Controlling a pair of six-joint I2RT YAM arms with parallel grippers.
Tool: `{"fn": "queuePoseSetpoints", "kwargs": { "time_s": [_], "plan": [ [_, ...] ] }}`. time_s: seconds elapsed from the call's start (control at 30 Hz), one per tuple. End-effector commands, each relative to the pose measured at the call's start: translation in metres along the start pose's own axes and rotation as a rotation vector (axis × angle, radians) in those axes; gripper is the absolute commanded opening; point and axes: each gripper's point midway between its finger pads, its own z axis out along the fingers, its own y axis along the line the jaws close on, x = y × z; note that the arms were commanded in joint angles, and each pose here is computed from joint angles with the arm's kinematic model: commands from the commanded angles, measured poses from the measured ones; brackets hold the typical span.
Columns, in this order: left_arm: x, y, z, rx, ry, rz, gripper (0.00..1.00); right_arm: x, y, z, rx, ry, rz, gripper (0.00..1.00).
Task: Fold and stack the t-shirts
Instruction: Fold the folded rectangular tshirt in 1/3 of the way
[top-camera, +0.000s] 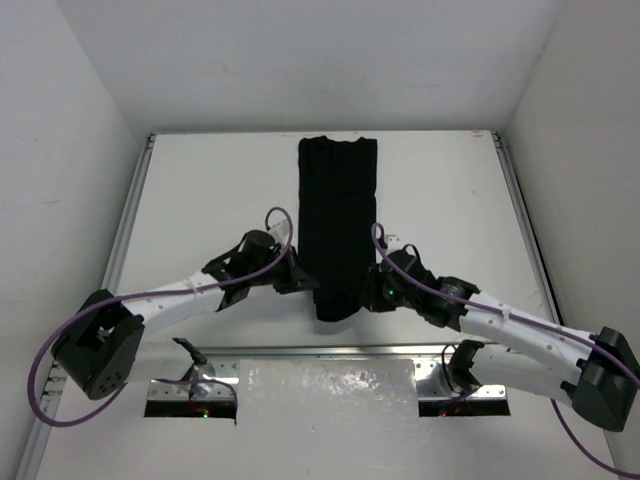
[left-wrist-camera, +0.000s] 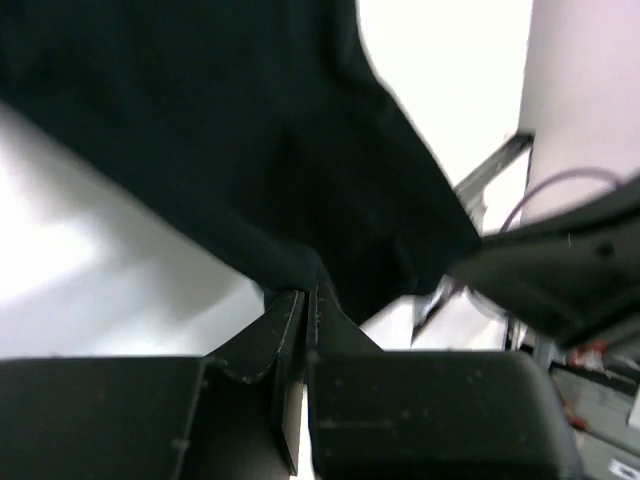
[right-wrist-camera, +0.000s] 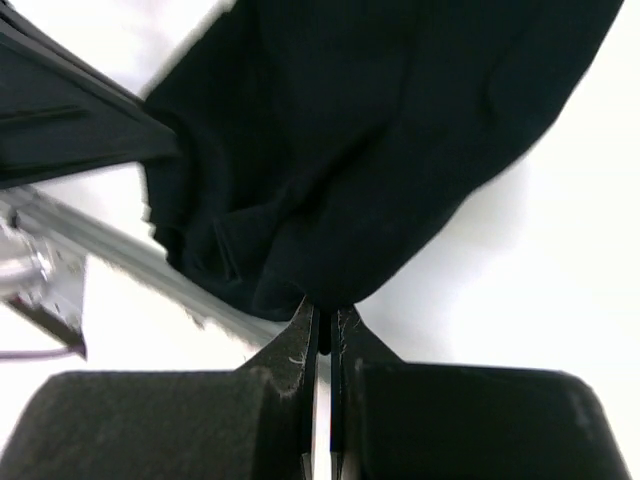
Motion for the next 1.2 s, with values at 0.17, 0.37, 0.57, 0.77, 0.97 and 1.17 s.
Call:
{"fn": "queuePoseSetpoints", "kwargs": {
  "time_s": [0.17, 0.37, 0.57, 0.77, 0.97, 1.17],
  "plan": [
    [-0.082, -0.01, 0.013, -0.053, -0.131, -0.019, 0.0, -0.101, -0.015, -0.005, 0.095, -0.194, 0.007, 0.0],
    [-0.135, -0.008, 0.025, -0.014, -0.174, -0.041, 0.0, -0.133, -0.023, 0.014, 0.099, -0.191, -0.012, 0.0],
    [-0.165, -0.005, 0.056, 0.005, -0.153, -0.078, 0.0, -0.166, -0.039, 0.04, 0.129, -0.188, -0.014, 0.0],
    [-0.191, 0.008, 0.068, -0.008, -0.179, -0.119, 0.0, -0.191, -0.056, 0.061, 0.136, -0.159, 0.024, 0.0],
    [-0.204, 0.028, 0.078, -0.026, -0.194, -0.163, 0.0, -0.206, -0.067, 0.085, 0.138, -0.125, 0.048, 0.0],
    [-0.218, 0.038, 0.09, -0.017, -0.199, -0.2, 0.0, -0.224, -0.077, 0.105, 0.147, -0.107, 0.065, 0.0]
  ]
}}
